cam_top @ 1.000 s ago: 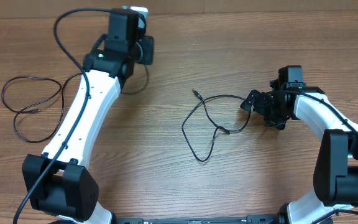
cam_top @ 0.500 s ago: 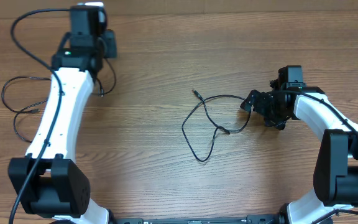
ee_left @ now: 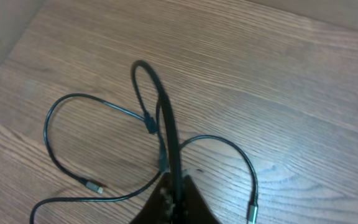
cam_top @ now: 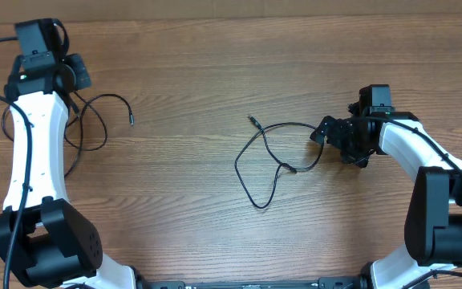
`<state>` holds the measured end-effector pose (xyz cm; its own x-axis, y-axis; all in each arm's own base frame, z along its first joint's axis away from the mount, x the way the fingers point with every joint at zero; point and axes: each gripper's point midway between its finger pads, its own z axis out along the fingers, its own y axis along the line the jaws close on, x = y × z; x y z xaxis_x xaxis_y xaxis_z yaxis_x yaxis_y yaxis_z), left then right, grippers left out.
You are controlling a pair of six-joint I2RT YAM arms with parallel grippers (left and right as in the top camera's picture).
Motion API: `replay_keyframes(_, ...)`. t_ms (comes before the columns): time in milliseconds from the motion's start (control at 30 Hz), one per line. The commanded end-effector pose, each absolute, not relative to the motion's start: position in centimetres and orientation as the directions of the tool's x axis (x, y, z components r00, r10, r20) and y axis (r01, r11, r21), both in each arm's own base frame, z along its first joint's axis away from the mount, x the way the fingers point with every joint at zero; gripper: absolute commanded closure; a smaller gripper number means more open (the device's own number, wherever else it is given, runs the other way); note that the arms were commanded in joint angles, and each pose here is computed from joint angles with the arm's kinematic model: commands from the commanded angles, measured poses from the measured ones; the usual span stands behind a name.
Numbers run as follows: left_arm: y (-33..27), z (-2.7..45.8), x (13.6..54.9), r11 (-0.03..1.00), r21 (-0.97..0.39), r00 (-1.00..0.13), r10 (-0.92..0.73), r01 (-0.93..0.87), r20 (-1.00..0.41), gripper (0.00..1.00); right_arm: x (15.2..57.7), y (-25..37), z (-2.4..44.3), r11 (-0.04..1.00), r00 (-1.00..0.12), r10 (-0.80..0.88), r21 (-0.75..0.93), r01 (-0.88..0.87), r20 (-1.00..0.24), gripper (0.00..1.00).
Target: Untangle cables
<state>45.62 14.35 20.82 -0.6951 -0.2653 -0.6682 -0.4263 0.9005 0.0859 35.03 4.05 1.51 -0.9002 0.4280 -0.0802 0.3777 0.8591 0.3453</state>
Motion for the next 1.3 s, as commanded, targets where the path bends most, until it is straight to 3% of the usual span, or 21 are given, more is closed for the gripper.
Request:
replay_keyframes(0, 15.0, 22.0, 45.4, 0.89, 0.076, -0.669, -0.279, -0.45, -0.689, 0.66, 34.8, 3.5, 0.9, 0.862, -0.896, 0.437, 0.318, 0.394, -0.076, 0.0)
replay_keyframes(33, 15.0, 22.0, 45.5, 0.89, 0.076, -0.669, -0.279, -0.45, -0.689, 0.53, 34.8, 3.5, 0.9, 0.862, -0.896, 0.437, 0.318, 0.394, -0.076, 0.0)
replay_keyframes(67, 14.9, 22.0, 45.5, 0.89, 0.076, -0.669, -0.279, -0.449, -0.689, 0.48, 34.8, 3.5, 0.9, 0.862, -0.896, 0.437, 0.318, 0.394, -0.076, 0.0)
replay_keyframes(267, 12.7, 21.6, 46.1, 0.931, -0.021, -0.684, -0.284, -0.366, -0.672, 0.25, 34.8, 3.5, 0.9, 0.862, -0.896, 0.437, 0.318, 0.394, -0.076, 0.0)
replay_keyframes(367, 10.5, 21.3, 46.3, 0.951, -0.111, -0.705, -0.289, -0.288, -0.648, 0.25, 34.8, 3.5, 0.9, 0.862, -0.896, 0.437, 0.318, 0.394, -0.076, 0.0)
replay_keyframes(500, 7.1, 20.7, 45.7, 0.953, -0.241, -0.754, -0.293, -0.183, -0.588, 0.37, 34.8, 3.4, 0.9, 0.865, -0.897, 0.435, 0.314, 0.391, -0.079, 0.0)
replay_keyframes(633, 3.4, 19.5, 44.0, 0.941, -0.316, -0.826, -0.273, -0.122, -0.493, 0.34, 34.8, 3.3, 0.9, 0.866, -0.897, 0.435, 0.311, 0.392, -0.08, 0.0)
replay_keyframes(833, -1.9, 18.7, 43.2, 0.941, -0.338, -0.873, -0.182, -0.021, -0.452, 0.33, 35.0, 3.4, 1.0, 0.864, -0.896, 0.435, 0.32, 0.389, -0.086, 0.0)
replay_keyframes(1000, -7.3, 17.9, 42.8, 0.937, -0.331, -0.888, -0.06, 0.107, -0.456, 0.33, 37.0, 5.9, 2.4, 0.821, -0.904, 0.413, 0.476, 0.315, -0.115, 0.0)
replay_keyframes(1133, -11.9, 16.8, 42.1, 0.92, -0.333, -0.884, 0.029, 0.206, -0.467, 0.4, 36.3, 8.5, 3.6, 0.747, -0.925, 0.378, 0.603, 0.282, -0.037, 0.0)
replay_keyframes(1267, -16.4, 15.2, 41.0, 0.898, -0.356, -0.892, 0.079, 0.257, -0.445, 0.36, 36.2, 8.4, 3.6, 0.749, -0.925, 0.379, 0.599, 0.284, -0.035, 0.0)
